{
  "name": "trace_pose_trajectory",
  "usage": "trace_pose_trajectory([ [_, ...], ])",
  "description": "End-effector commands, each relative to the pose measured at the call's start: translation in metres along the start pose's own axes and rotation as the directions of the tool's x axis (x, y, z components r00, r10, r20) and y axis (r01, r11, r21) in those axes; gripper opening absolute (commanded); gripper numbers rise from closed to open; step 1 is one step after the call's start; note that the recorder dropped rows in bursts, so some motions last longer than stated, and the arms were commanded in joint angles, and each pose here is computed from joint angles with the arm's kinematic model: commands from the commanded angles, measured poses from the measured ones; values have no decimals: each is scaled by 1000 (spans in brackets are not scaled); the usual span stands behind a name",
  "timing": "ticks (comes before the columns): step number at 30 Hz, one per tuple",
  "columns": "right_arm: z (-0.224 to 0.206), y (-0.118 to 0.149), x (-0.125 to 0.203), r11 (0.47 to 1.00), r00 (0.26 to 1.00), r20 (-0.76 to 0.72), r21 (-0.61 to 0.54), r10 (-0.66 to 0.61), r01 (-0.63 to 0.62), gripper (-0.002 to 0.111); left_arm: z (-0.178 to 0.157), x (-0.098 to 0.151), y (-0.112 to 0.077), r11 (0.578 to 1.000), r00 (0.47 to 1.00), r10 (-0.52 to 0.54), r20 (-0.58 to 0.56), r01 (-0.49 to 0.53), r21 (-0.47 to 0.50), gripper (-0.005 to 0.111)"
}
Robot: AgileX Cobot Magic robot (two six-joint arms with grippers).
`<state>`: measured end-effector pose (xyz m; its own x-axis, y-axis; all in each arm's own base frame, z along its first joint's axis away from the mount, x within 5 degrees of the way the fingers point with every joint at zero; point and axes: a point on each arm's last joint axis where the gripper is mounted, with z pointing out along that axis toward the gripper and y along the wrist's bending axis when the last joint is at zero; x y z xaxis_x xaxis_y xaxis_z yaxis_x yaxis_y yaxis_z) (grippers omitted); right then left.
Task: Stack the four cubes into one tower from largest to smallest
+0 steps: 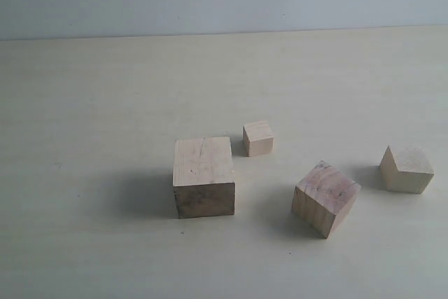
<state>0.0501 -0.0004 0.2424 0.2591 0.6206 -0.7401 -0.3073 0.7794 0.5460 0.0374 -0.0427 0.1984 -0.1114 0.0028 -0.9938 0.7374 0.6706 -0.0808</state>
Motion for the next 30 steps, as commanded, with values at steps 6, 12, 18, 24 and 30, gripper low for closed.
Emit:
trace_pose_trajectory([
  [6, 4, 34, -17, 998, 890, -456, 58, -8, 38, 0, -1, 0, 0, 1000, 1000, -10, 7, 10, 0, 0],
  [12, 90, 70, -30, 900, 237, -919, -210, -315, 382, 29, -1, 0, 0, 1000, 1000, -10, 7, 10, 0, 0],
  [18, 157, 41, 40, 913, -52, -971, -236, -232, 333, 82, -1, 0, 0, 1000, 1000, -10, 7, 10, 0, 0],
  [24, 174, 26, 99, 889, -275, -929, -332, -249, 316, 81, -1, 0, 0, 1000, 1000, -10, 7, 10, 0, 0],
  [30, 183, 8, 135, 863, -385, -888, -387, -253, 325, 81, -1, 0, 0, 1000, 1000, -6, 7, 6, 0, 0],
])
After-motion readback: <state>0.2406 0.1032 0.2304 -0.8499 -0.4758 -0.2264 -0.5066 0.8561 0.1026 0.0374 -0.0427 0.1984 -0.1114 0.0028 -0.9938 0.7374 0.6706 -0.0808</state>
